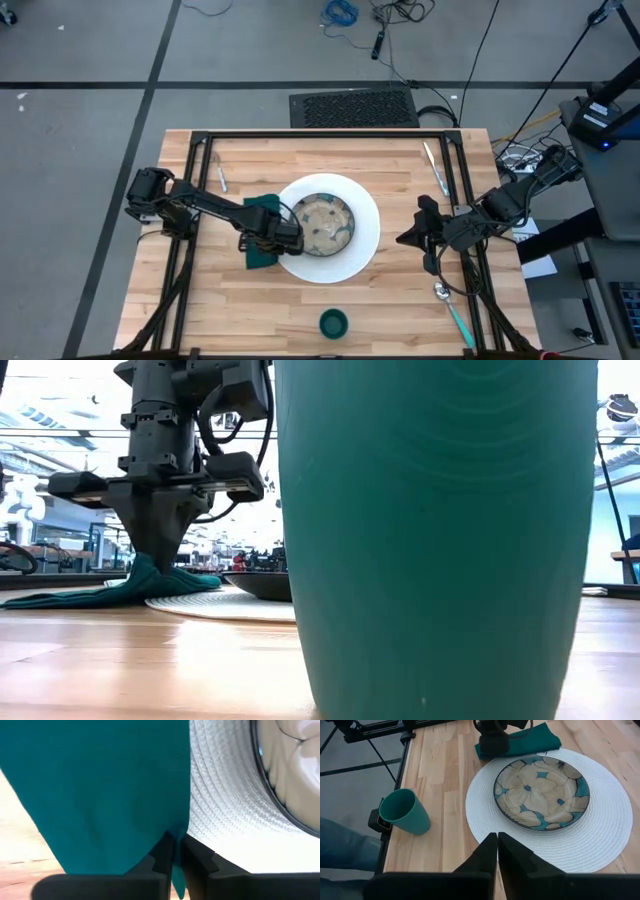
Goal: Set table place
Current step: Put the dark napkin to the left side of the brown plate
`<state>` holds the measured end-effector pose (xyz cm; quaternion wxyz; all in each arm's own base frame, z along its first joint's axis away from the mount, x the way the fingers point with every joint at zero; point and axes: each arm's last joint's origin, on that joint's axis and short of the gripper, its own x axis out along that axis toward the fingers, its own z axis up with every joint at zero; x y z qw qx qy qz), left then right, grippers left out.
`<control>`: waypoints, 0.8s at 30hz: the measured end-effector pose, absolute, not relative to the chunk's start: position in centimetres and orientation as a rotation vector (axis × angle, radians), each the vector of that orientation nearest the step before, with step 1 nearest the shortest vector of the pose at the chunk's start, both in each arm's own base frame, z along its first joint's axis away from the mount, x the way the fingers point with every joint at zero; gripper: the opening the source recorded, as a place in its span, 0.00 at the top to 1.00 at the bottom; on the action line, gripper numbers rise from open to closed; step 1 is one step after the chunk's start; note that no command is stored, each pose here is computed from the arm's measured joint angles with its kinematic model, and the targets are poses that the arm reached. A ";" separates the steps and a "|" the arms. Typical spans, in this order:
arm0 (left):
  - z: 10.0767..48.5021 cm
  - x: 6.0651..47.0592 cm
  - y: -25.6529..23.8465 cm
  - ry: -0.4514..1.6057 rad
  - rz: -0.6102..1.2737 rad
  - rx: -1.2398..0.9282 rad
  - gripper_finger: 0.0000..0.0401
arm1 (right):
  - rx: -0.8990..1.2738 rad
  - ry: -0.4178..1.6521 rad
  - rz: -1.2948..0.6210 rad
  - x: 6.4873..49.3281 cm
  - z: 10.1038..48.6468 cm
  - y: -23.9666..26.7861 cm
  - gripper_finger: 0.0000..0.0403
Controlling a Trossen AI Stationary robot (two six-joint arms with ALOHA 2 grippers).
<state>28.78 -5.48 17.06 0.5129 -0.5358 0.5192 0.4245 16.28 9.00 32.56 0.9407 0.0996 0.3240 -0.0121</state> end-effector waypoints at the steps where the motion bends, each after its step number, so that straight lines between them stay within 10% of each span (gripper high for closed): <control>1: 17.1 28.8 -5.5 1.252 1.009 -1.283 0.92 | 0.203 0.661 -0.025 16.3 32.6 9.0 1.00; 13: 17.5 28.8 -5.5 1.284 0.941 -1.266 0.68 | 0.213 0.662 -0.028 16.3 32.6 9.0 1.00; 24: 25.2 23.2 -2.6 1.275 0.996 -1.031 0.81 | 0.240 0.660 -0.036 16.3 32.6 9.0 1.00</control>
